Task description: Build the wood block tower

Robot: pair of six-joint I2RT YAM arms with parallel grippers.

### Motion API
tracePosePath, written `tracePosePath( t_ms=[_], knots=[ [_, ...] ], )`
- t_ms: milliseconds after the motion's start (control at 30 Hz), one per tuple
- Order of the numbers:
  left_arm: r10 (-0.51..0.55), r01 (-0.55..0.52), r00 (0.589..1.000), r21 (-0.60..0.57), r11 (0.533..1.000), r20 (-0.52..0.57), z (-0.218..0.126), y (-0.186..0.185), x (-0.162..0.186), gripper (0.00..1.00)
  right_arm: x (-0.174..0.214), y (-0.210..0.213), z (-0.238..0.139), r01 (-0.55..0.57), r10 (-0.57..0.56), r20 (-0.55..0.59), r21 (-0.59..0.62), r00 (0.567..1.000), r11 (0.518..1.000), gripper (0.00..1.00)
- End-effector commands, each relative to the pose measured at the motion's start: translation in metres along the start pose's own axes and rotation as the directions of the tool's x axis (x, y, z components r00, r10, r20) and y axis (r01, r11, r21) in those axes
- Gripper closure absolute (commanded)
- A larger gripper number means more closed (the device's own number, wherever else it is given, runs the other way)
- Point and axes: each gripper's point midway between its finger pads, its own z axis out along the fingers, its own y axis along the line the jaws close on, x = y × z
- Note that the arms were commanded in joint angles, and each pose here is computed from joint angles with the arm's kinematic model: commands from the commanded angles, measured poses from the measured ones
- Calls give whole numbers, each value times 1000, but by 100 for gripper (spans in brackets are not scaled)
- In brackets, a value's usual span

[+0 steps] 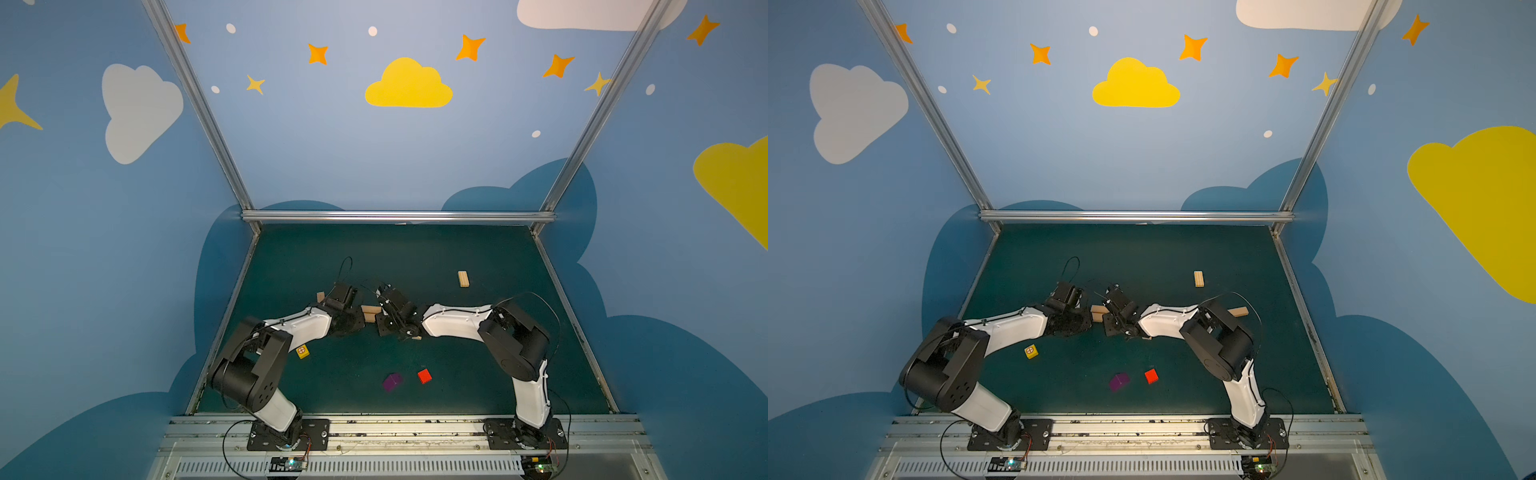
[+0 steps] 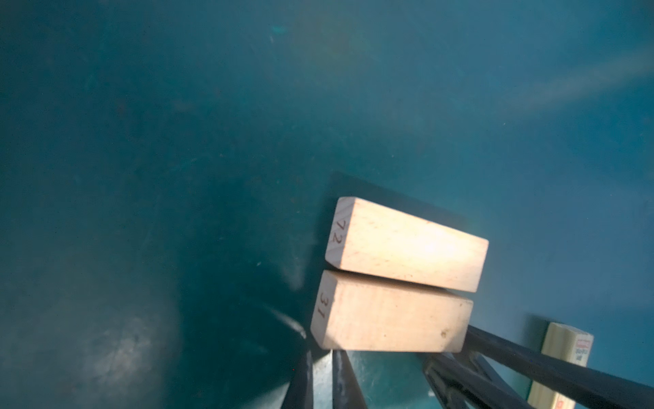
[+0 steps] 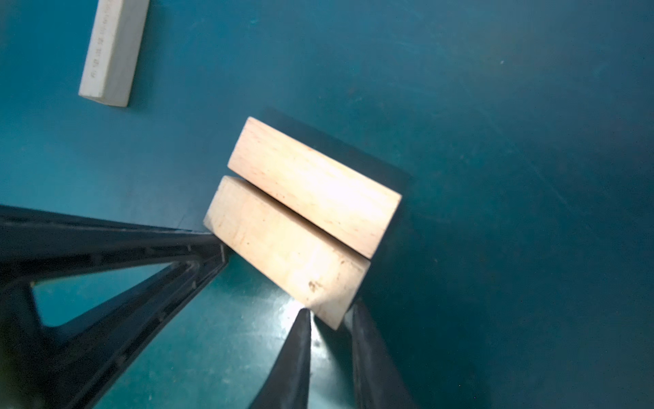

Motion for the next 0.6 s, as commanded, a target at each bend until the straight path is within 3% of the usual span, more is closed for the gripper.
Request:
tracePosePath(
  t_ms=[0, 567],
  knots=[
    [-9, 9, 1000, -30, 1000, 2, 4, 7, -1, 87, 17, -15, 7, -7, 9, -48, 39, 999, 999, 76],
    [-22, 22, 1000, -34, 999, 14, 4, 9, -3, 87, 17, -13, 8, -4, 6, -50, 31, 999, 1000, 76]
  ],
)
